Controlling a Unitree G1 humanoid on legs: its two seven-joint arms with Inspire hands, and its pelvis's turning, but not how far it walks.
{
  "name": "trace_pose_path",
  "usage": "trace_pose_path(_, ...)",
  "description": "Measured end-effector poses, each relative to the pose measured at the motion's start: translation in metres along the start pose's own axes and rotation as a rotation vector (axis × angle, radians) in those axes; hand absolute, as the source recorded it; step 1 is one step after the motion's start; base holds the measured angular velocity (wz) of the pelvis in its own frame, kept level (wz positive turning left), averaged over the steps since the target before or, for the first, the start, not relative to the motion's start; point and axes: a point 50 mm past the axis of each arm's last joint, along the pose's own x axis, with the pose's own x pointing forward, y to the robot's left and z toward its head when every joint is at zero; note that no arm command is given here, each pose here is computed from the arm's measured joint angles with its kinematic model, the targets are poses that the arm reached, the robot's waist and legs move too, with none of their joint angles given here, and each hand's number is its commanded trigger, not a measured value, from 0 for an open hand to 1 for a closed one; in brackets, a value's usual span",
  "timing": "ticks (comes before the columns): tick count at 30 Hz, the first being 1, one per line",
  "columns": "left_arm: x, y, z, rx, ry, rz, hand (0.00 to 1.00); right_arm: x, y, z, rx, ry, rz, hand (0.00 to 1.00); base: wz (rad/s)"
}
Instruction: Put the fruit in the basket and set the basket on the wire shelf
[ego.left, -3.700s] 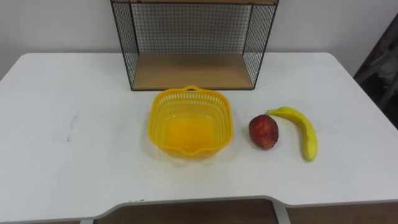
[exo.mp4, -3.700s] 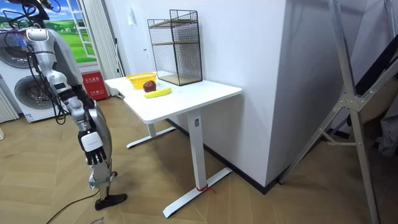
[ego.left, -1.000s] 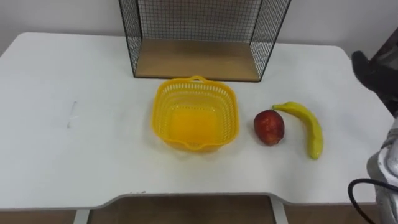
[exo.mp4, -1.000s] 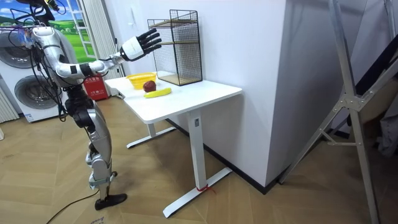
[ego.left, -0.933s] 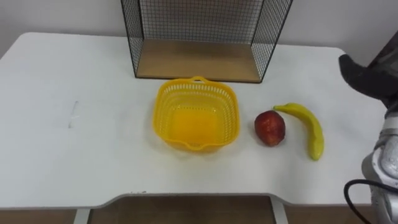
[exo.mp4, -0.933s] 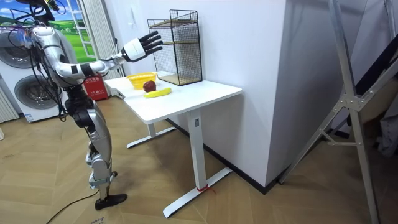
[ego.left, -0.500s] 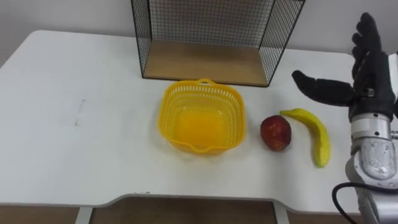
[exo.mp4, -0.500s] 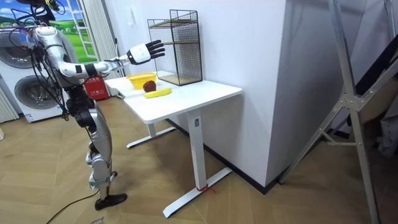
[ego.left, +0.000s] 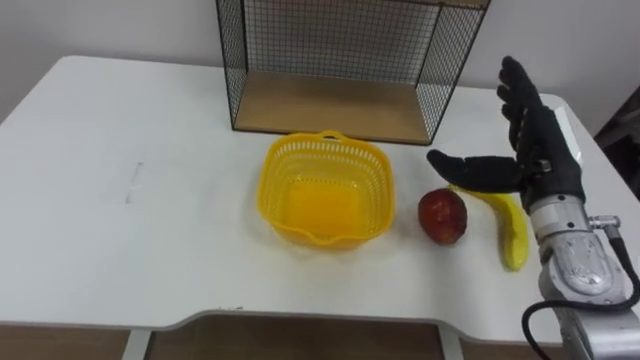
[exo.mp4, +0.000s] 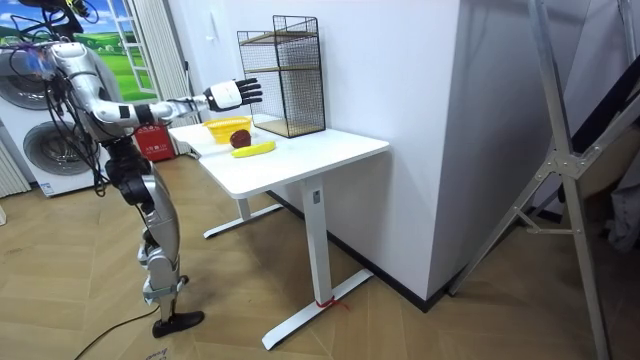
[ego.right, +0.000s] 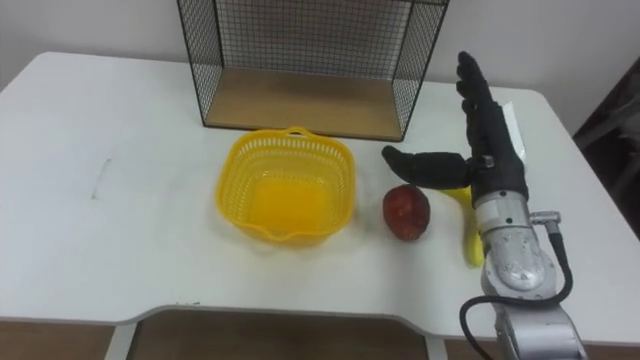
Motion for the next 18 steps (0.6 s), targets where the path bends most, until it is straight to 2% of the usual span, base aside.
trace_pose_path(18, 0.000, -0.004, 0.001, -0.008, 0.005, -0.005, 0.00, -0.010, 0.008, -0.043, -0.047, 0.206, 0.071, 0.00, 0.01)
